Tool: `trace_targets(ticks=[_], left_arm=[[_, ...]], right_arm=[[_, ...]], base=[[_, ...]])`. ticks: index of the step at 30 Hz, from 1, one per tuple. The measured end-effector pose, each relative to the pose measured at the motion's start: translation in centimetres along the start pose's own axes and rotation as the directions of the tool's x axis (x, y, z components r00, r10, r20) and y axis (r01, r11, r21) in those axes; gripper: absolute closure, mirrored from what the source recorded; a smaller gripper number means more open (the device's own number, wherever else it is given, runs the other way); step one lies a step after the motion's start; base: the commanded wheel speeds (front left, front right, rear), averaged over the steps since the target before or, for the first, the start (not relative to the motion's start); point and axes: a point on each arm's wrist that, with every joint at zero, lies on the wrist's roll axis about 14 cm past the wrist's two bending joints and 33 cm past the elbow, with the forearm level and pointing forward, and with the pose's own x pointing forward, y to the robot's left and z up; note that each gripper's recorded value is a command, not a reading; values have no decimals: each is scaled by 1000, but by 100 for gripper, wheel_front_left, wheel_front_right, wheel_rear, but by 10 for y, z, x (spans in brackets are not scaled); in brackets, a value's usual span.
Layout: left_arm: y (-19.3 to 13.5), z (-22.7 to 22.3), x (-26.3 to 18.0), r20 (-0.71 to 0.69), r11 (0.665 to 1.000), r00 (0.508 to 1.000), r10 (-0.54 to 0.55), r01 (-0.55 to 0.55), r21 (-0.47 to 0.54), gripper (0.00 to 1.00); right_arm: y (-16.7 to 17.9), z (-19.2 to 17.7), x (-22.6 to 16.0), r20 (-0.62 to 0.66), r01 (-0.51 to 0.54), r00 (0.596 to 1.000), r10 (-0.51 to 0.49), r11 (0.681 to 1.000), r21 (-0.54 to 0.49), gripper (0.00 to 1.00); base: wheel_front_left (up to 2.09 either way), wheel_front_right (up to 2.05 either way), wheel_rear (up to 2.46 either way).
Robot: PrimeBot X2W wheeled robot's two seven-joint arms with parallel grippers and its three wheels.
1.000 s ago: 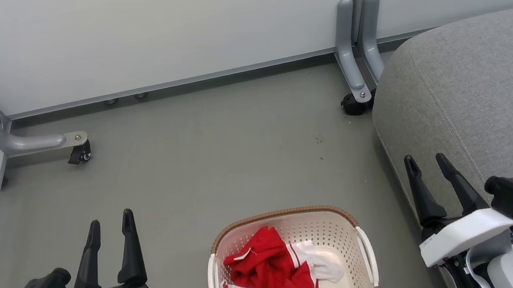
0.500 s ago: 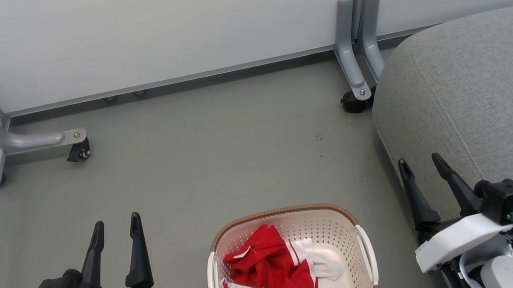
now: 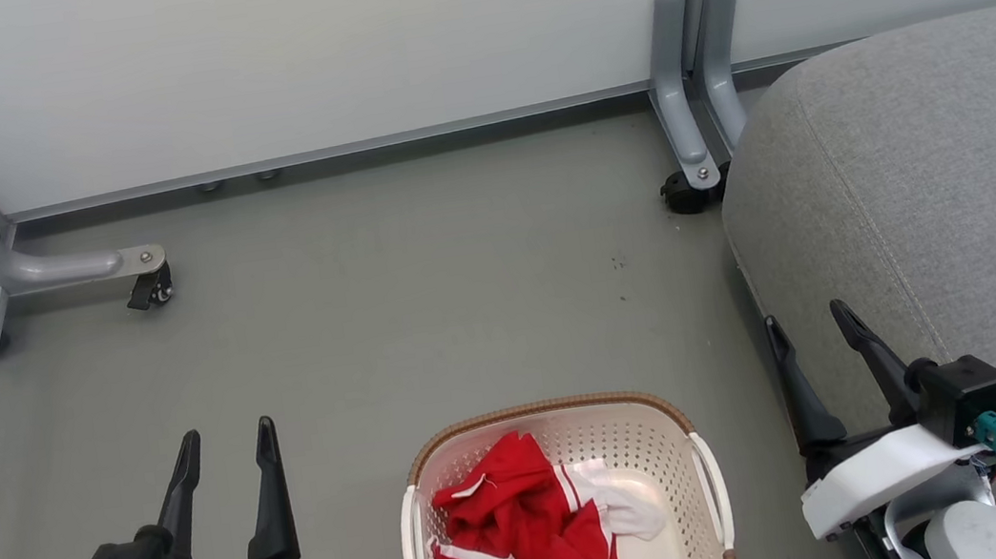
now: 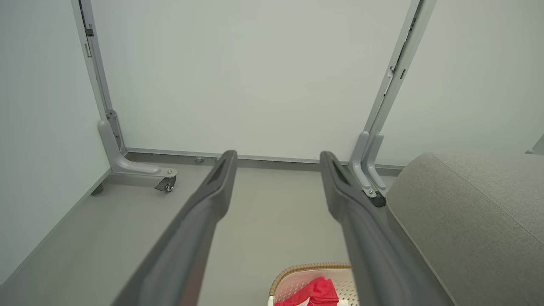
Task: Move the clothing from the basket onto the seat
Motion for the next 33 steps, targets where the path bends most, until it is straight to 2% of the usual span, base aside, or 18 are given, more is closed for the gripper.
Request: trace_targets(ticks=[17,33], left_arm=[[1,-11,-2,-25,996,1000,-8,10,94,0],[7,-19,-2,-48,995,999,16,-11,95,0]], right_arm=[[1,-7,0,-9,-14,1000,14,997,-70,0],[-2,-13,1,-26,-6,1000,4,998,-58,0]], base=[[0,0,0],[0,0,0]])
